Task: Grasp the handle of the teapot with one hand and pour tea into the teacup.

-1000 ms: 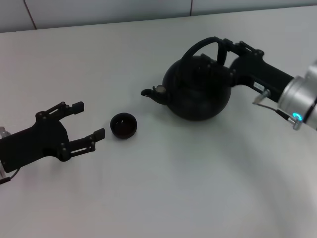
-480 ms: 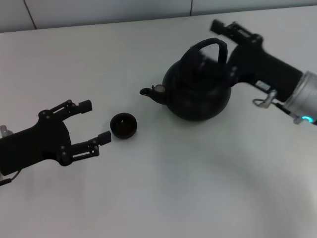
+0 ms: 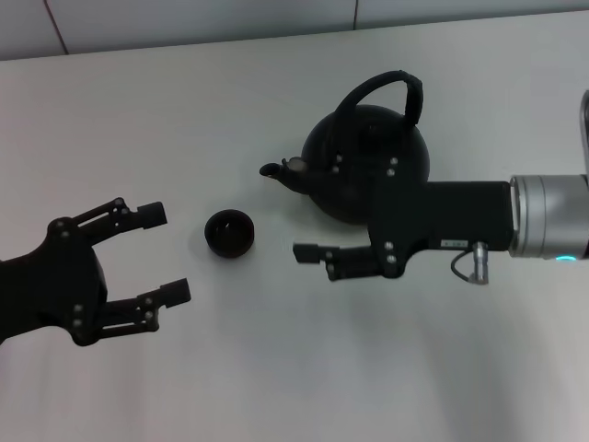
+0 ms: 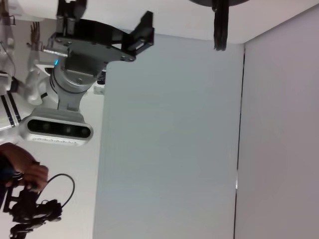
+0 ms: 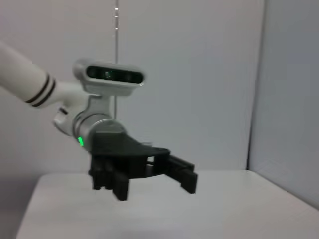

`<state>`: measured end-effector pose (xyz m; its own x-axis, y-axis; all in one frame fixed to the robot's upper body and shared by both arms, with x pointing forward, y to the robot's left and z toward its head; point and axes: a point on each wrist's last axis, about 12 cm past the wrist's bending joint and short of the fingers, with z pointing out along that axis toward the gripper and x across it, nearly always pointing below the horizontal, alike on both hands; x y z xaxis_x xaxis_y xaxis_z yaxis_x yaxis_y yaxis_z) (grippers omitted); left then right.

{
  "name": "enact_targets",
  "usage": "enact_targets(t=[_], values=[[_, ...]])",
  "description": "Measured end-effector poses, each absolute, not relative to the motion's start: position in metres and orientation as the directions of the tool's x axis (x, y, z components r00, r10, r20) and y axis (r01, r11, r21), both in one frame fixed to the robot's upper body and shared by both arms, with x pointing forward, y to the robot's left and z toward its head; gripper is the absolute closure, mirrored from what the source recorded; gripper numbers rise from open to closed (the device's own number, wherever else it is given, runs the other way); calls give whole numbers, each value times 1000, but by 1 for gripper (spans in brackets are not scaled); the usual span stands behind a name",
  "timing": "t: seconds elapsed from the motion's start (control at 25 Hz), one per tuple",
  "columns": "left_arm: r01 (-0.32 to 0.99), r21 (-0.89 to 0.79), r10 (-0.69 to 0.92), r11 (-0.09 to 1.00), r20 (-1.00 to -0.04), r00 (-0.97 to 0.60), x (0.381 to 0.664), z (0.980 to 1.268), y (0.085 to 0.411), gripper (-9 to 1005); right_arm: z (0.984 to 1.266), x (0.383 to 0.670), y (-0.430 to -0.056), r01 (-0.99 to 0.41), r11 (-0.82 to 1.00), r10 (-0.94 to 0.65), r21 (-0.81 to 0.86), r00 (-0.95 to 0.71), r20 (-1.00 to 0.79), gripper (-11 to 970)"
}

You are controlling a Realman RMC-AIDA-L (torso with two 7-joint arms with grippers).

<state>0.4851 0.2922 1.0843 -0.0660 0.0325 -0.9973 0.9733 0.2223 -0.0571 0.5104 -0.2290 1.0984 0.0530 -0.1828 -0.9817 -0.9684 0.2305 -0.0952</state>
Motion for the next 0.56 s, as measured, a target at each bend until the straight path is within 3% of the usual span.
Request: enact_targets(t=[0.56], values=[[972, -56, 43, 230, -997, -68, 484, 1085, 299, 127, 1091, 500, -238, -967, 247, -176, -64, 20, -984, 182]])
